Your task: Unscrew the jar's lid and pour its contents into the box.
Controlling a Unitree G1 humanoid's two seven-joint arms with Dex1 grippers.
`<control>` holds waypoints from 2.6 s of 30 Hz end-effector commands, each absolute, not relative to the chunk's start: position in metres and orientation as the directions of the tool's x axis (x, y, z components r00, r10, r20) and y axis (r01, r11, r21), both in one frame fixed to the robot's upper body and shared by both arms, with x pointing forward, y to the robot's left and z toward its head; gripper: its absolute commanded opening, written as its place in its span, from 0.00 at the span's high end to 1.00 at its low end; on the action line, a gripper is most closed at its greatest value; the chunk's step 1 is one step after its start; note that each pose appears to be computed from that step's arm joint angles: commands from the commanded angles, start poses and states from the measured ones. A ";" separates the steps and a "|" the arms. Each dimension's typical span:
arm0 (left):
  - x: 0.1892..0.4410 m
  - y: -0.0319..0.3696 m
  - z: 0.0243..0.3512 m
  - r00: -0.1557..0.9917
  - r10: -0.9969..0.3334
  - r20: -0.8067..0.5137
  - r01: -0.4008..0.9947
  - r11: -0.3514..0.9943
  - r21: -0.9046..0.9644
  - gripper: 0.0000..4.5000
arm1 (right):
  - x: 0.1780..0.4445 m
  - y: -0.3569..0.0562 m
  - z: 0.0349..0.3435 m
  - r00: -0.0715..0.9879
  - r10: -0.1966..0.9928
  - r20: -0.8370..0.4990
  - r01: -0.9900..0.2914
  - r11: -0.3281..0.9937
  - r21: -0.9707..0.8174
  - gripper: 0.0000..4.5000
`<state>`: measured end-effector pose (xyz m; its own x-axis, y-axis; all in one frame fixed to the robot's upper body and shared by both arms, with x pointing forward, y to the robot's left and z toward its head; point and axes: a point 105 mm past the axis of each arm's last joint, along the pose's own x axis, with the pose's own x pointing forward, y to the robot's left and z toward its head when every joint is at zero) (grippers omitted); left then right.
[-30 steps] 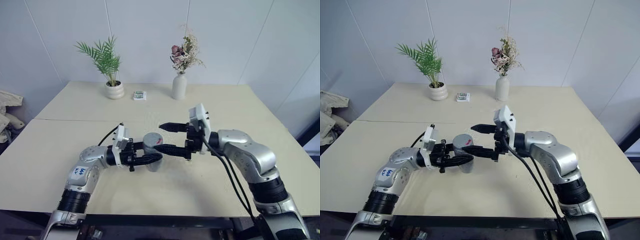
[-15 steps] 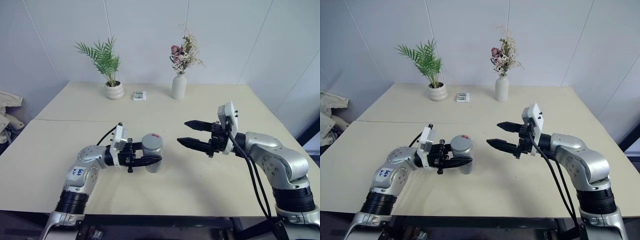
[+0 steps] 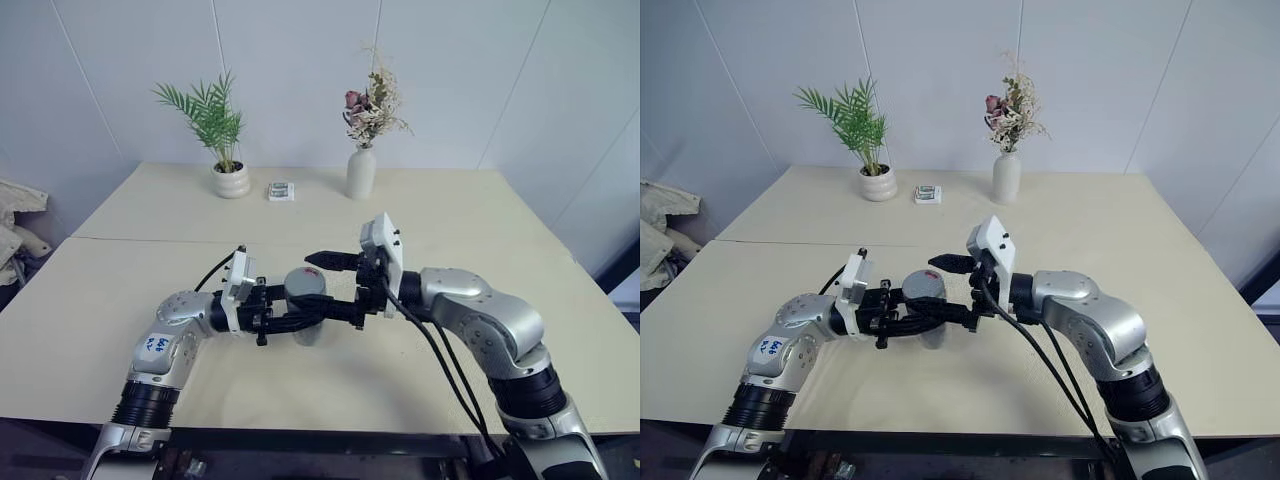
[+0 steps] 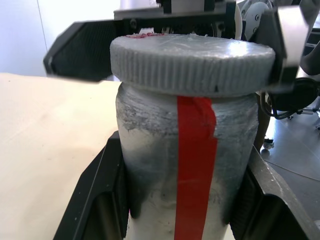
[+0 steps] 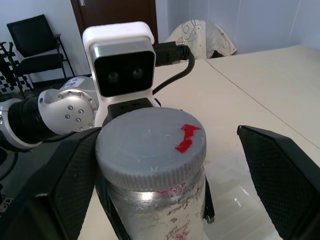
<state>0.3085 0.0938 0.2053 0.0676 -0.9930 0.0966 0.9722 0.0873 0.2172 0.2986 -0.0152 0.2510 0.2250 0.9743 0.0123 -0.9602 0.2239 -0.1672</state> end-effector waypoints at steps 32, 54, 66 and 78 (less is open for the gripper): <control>0.306 0.093 0.208 0.044 -0.992 0.114 0.968 0.070 0.243 0.56 | 0.304 -0.059 0.272 0.318 0.947 0.051 -0.925 0.322 -0.200 0.00; 0.308 0.094 0.209 0.044 -0.993 0.113 0.966 0.071 0.247 0.56 | 0.276 -0.045 0.286 0.172 0.982 0.084 -0.965 0.185 -0.186 0.00; 0.307 0.092 0.210 0.035 -0.993 0.115 0.967 0.063 0.248 0.56 | 0.283 -0.012 0.272 0.196 0.980 0.024 -0.958 0.196 -0.208 0.00; 0.307 0.091 0.211 0.033 -0.993 0.113 0.967 0.061 0.248 0.56 | 0.293 -0.002 0.266 0.219 0.976 -0.004 -0.946 0.212 -0.245 0.00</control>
<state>0.3103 0.0937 0.2006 0.0588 -0.9932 0.1005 0.9756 0.0786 0.2052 0.2993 -0.0057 0.2507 0.2464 0.9684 -0.0393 -0.9534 0.2349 -0.1895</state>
